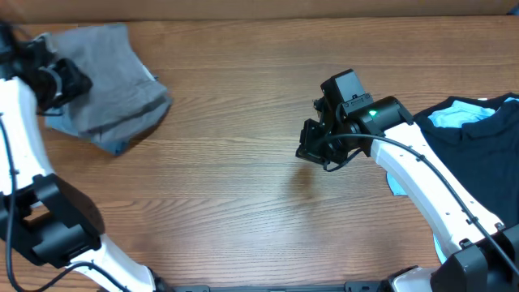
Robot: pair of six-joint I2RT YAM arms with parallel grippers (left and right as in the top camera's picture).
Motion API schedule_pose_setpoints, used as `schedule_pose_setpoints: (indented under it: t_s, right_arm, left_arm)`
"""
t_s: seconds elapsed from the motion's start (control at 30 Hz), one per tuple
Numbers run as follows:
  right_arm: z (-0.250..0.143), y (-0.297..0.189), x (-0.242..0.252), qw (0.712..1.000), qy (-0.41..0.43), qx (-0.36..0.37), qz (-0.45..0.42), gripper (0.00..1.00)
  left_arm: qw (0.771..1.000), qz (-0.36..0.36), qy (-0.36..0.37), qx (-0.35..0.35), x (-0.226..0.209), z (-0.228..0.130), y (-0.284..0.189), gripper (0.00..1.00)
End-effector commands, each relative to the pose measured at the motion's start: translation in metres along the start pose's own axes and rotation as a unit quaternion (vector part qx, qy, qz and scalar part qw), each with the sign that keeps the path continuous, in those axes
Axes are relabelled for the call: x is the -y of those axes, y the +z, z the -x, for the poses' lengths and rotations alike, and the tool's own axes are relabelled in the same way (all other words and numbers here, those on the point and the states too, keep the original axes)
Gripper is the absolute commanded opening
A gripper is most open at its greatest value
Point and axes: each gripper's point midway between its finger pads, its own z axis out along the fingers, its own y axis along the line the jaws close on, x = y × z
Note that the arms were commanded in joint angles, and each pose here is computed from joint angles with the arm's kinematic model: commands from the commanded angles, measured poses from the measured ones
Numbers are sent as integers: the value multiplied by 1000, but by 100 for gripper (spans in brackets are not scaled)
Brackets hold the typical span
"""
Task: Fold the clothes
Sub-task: 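Drag the grey shorts with the left gripper to the table's left side, then release the shorts and pull the left gripper back toward the front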
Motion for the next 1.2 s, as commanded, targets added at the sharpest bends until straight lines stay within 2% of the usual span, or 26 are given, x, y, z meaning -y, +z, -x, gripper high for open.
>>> schedule_pose_setpoints:
  t_s: [0.0, 0.13, 0.3, 0.47, 0.6, 0.7, 0.8, 0.87, 0.93, 1.1, 1.17]
  right_arm:
    - [0, 0, 1, 1000, -4, 2, -5, 4]
    - [-2, 0, 5, 1000, 0, -3, -14, 4]
    - [2, -1, 7, 1000, -3, 9, -21, 4]
    - [12, -17, -5, 998, -36, 56, -3, 5]
    - [22, -57, -16, 988, -77, 136, 2, 7]
    - [27, -101, -25, 970, -115, 212, -2, 8]
    - [25, -157, -35, 942, -156, 298, -2, 10]
    - [20, -195, -40, 919, -174, 354, 0, 15]
    - [12, -227, -46, 895, -198, 399, 7, 26]
    - [-19, -277, -49, 851, -245, 464, 27, 100]
    - [-29, -290, -48, 839, -252, 481, 31, 100]
  left_arm:
    - [999, 32, -29, -16, -38, -1, 15, 100]
    - [997, 44, -58, -18, -63, -3, 4, 100]
    - [998, -14, -68, 4, -46, 9, -40, 100]
    - [998, -48, 11, 31, 4, 11, -108, 100]
    - [993, -58, 84, 66, 56, -4, -166, 100]
    - [981, -60, 154, 97, 96, -28, -209, 100]
    - [968, -52, 215, 118, 127, -61, -243, 100]
    - [957, -51, 258, 124, 144, -88, -263, 100]
    - [949, -58, 283, 124, 156, -114, -279, 100]
    - [938, -87, 308, 133, 170, -163, -309, 100]
    - [937, -89, 307, 143, 168, -176, -319, 100]
